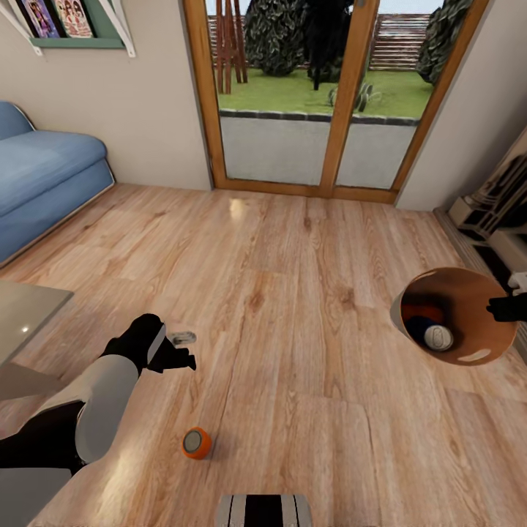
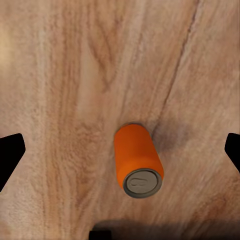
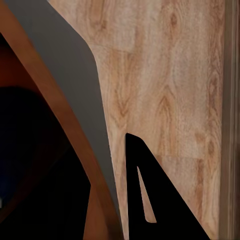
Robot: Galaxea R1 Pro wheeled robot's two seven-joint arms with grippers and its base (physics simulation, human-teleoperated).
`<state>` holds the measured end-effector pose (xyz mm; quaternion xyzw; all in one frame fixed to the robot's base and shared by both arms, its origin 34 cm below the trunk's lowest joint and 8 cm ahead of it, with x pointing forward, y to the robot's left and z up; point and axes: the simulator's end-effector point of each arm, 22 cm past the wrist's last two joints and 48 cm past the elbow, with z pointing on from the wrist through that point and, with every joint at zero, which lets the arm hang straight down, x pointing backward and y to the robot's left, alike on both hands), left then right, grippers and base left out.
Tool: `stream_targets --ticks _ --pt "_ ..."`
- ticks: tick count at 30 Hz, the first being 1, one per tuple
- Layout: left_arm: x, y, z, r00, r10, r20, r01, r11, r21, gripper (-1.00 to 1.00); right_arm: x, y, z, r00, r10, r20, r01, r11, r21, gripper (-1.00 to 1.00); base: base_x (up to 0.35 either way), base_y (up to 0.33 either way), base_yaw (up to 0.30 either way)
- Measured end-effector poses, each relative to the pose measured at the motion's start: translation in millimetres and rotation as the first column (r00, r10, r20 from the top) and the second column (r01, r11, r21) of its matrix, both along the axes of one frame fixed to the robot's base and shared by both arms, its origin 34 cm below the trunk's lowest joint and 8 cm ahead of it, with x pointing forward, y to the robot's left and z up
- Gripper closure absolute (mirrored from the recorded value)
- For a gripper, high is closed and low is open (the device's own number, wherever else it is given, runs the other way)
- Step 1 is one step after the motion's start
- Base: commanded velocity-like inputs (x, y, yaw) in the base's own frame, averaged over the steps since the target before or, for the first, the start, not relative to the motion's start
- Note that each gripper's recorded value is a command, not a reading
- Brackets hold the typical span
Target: Put the three can of soda from the living room inside the tash can in the kitchen.
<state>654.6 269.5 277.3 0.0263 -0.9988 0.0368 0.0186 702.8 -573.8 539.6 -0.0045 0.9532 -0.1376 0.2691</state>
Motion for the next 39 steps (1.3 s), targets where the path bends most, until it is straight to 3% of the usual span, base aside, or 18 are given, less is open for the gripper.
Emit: stream_targets --ticks 11,23,32,39 --pt "-15.5 0.6 -36.2 0.998 -0.002 -0.059 0.002 1.000 0.003 -1.00 -1.0 -1.3 -39.8 0.998 -0.003 -0.062 0.003 1.000 -0.006 1.00 0.000 0.000 0.000" --pt "-7.0 2.2 -33.0 0.999 0.003 -0.034 -0.003 1.000 0.002 -1.00 -1.6 -1.2 -42.8 0.998 -0.004 -0.068 0.004 1.000 -0.007 1.00 -0.085 -0.064 0.000" --pt "-9.6 2.0 -34.6 0.999 0.002 -0.038 -0.002 1.000 0.005 -1.00 -1.9 -1.3 -43.3 0.998 -0.004 -0.070 0.003 1.000 -0.008 1.00 -0.052 -0.046 0.000" --pt "-16.8 2.3 -51.2 0.998 0.001 -0.066 0.000 1.000 0.008 -1.00 -2.6 -1.3 -62.1 0.995 -0.004 -0.099 0.003 1.000 -0.008 1.00 -0.002 -0.001 0.000"
